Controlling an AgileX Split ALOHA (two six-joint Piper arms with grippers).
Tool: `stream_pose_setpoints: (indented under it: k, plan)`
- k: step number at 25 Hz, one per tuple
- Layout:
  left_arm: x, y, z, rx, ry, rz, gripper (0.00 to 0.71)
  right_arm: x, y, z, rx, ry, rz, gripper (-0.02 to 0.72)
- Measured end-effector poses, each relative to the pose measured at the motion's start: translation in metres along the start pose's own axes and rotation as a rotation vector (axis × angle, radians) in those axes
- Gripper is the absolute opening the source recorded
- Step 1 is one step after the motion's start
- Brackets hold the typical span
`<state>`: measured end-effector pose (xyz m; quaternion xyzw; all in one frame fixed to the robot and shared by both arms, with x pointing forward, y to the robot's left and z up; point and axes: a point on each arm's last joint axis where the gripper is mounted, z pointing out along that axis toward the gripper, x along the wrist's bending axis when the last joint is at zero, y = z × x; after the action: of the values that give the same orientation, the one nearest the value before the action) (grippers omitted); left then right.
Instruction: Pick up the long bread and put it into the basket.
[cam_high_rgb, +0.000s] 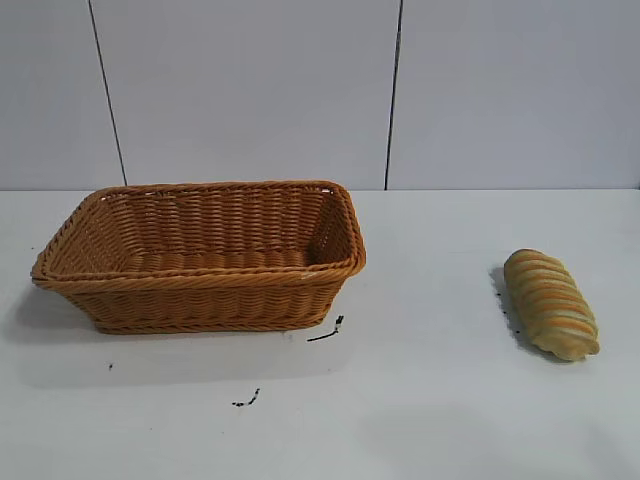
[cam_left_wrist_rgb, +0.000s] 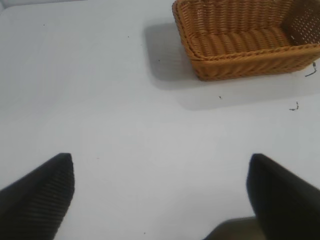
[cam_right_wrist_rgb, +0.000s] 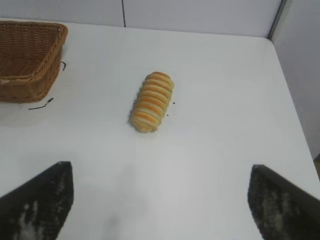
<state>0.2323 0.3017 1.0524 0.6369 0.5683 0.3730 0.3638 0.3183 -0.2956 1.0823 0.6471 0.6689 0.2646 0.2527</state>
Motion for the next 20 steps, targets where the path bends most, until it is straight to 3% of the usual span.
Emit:
stream_pose_setpoints:
  k: [9, 20]
  plan:
    - [0.000, 0.000, 0.000, 0.000, 0.000, 0.000, 0.696, -0.001, 0.082, 0.091, 0.283, -0.002, 0.001, 0.683]
    - [0.000, 0.000, 0.000, 0.000, 0.000, 0.000, 0.696, 0.016, 0.147, 0.208, 0.365, 0.022, -0.005, 0.683]
